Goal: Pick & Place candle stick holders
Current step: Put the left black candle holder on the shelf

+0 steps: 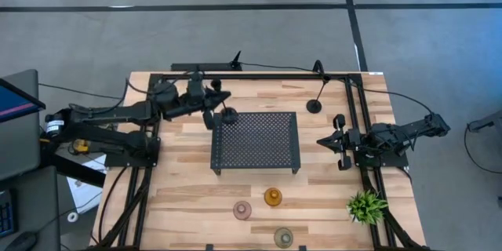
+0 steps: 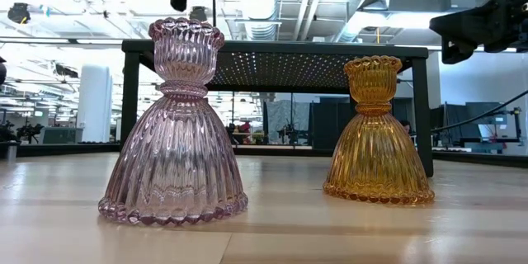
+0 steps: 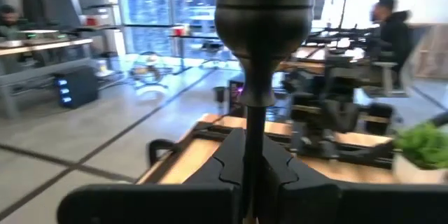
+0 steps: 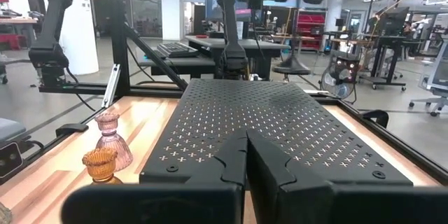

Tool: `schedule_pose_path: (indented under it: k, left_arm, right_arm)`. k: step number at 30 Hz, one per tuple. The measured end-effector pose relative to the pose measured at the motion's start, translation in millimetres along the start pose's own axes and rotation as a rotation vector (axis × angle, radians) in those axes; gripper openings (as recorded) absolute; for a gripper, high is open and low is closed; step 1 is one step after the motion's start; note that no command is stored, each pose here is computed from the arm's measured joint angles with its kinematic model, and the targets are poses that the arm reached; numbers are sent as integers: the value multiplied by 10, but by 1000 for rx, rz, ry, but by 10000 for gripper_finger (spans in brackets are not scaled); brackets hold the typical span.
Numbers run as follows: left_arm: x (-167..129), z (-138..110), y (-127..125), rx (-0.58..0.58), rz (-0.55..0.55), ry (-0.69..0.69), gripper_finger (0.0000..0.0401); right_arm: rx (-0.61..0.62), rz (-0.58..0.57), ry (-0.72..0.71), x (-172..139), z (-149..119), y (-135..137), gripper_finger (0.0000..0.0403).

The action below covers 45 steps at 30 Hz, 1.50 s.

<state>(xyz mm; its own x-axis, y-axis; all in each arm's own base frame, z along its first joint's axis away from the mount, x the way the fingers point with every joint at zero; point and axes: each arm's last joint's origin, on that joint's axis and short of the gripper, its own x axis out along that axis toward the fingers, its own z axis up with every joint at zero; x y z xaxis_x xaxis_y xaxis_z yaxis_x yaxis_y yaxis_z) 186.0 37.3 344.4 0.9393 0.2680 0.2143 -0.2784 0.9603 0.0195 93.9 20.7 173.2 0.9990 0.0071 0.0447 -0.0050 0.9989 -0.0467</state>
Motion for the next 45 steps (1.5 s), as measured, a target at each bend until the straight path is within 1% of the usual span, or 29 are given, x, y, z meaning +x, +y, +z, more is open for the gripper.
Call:
schedule_pose_path:
  k: [2, 6, 10, 16, 28, 36, 45]
  left_arm:
    - [28, -27, -70, -6, -32, 9, 8]
    - [140, -125, -159, -6, -57, 27, 8]
    - [292, -203, -185, 22, -47, 60, 8]
    - [439, -199, -203, 29, -31, 71, 8]
    - [448, -211, -205, 18, -31, 78, 8]
    - [448, -211, -205, -21, -29, 78, 8]
    - [448, -208, -205, -23, -29, 75, 30]
  right_arm:
    - [0, 0, 0, 0, 0, 0, 0]
    - [1, 0, -2, 0, 2, 0, 0]
    - [2, 0, -4, 0, 4, 0, 0]
    - [1, 0, -4, 0, 4, 0, 0]
    - [1, 0, -4, 0, 4, 0, 0]
    - [1, 0, -4, 0, 4, 0, 0]
    - [1, 0, -4, 0, 4, 0, 0]
